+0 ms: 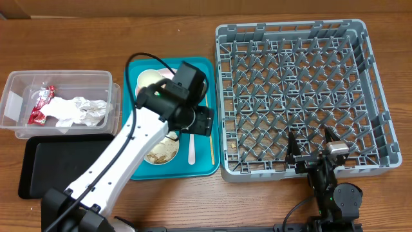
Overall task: Sort waste into correct bins and load items into the dishwasher
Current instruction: 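Move the left gripper to the rice bowl rim and grasp it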
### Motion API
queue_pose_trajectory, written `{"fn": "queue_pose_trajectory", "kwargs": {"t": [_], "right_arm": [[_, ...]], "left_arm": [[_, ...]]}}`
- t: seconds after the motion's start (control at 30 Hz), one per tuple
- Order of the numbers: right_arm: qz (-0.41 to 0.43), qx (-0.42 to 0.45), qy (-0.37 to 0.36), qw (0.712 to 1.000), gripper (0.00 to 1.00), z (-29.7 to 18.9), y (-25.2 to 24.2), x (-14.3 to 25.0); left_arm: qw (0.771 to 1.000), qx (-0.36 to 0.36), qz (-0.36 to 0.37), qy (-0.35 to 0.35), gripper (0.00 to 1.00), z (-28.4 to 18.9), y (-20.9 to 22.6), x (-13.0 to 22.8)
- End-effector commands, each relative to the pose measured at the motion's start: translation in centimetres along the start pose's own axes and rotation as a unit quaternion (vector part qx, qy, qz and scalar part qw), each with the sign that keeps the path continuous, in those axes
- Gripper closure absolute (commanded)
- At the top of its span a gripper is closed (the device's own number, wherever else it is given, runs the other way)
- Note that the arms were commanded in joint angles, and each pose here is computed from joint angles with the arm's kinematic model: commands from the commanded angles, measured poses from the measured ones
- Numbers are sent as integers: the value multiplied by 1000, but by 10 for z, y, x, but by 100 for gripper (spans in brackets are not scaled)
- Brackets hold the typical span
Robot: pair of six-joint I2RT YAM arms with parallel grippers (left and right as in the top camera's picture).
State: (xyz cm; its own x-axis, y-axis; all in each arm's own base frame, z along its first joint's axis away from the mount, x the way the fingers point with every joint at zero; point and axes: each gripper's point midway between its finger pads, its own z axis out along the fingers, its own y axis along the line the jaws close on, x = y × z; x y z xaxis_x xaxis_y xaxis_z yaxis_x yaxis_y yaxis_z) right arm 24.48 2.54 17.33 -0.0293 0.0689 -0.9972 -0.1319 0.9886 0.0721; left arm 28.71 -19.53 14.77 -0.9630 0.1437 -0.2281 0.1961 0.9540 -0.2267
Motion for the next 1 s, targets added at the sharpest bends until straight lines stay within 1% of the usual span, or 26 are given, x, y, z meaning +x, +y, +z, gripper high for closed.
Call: {"fn": "queue_pose_trajectory", "kwargs": {"t": [0.0, 0.17, 0.3, 0.4, 0.47, 0.63, 0.97], "right_arm": [[2, 3, -2, 1000, 0, 0, -1, 2], [2, 2, -2, 1000, 0, 0, -1, 2], [2, 3, -2, 1000, 0, 0, -1, 2], [2, 3, -1, 1000, 0, 0, -1, 2], [2, 3, -2, 1000, 0, 0, -1, 2], [2, 3, -2, 1000, 0, 0, -1, 2], [2, 3, -2, 1000, 0, 0, -1, 2]], "left_arm": [[1000, -8, -11, 10, 26, 8, -1, 8], [1000, -9, -1, 8, 27, 9, -8, 10], [1000, -25, 15, -5, 27, 11, -20, 12], [999, -42, 7, -20, 27, 13, -24, 12], [999, -40, 12, -22, 27, 15, -28, 13], [999, -42, 13, -15, 27, 25, -29, 22], [997, -69, 13, 34, 28, 57, -19, 36]]}}
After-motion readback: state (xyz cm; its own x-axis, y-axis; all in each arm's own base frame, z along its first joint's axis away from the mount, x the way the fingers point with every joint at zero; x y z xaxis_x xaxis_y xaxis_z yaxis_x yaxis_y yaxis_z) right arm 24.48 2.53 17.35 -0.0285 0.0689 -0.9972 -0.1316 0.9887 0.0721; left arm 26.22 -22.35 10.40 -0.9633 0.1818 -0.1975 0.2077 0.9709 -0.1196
